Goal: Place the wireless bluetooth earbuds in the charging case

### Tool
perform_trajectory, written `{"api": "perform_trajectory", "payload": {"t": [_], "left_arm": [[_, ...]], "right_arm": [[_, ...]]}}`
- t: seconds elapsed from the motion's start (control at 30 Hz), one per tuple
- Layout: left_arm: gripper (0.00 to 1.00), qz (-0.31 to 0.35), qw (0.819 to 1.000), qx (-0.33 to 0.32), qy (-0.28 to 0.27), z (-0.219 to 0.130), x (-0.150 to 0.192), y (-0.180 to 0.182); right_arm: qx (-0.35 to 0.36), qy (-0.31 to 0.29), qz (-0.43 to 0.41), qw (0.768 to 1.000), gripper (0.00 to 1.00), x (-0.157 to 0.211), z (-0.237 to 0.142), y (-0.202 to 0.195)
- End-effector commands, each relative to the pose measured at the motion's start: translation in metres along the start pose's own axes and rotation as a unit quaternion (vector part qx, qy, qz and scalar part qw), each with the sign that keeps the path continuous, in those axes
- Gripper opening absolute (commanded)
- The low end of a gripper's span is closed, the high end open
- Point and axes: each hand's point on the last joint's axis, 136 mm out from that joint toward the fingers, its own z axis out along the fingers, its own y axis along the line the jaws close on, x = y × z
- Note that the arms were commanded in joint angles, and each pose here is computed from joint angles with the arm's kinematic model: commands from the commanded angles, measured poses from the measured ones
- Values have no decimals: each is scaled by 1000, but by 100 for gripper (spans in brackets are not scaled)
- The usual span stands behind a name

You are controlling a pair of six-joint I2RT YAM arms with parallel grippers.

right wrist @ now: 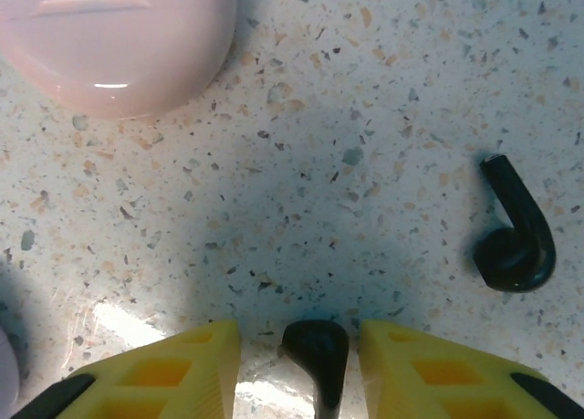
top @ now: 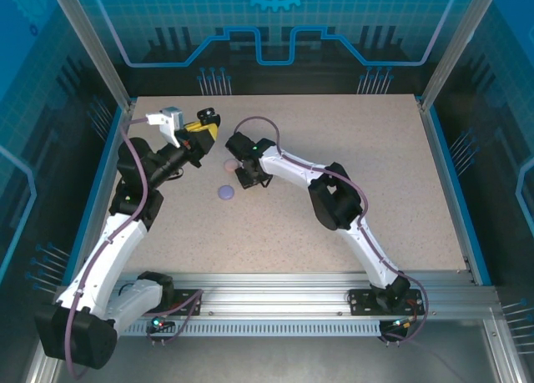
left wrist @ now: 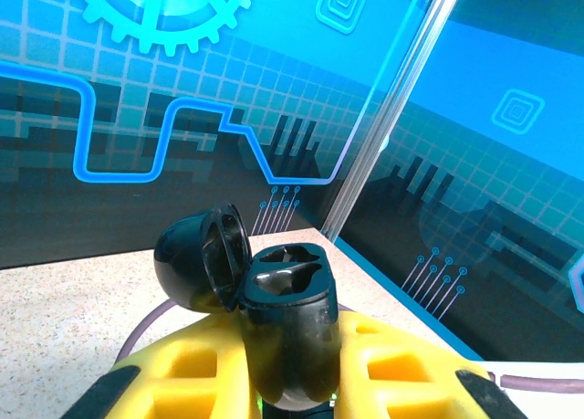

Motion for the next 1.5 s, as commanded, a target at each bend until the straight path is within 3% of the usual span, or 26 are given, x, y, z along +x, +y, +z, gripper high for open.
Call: {"api": "perform_trajectory", "payload": {"t": [0.0, 0.4, 0.77, 1.07, 1.47], "left_arm": [[0, 7, 1000, 7, -19, -6, -11, -6], [0, 4, 1000, 10, -17, -6, -10, -7], [0, 7, 1000, 11, -17, -6, -11, -8], [0, 20, 999, 24, -28, -3, -7, -7], [0, 82, 991, 68, -77, 4, 3, -9]], "right_arm": [[8, 15, 10, 1000, 38, 5, 14, -4], [8, 17, 15, 1000, 29, 7, 15, -5], [-2, -19, 12, 1000, 19, -7, -18, -5], [-25, -107, 23, 994, 16, -41, -99, -12], [-55, -265, 50, 961, 16, -79, -256, -49]]}}
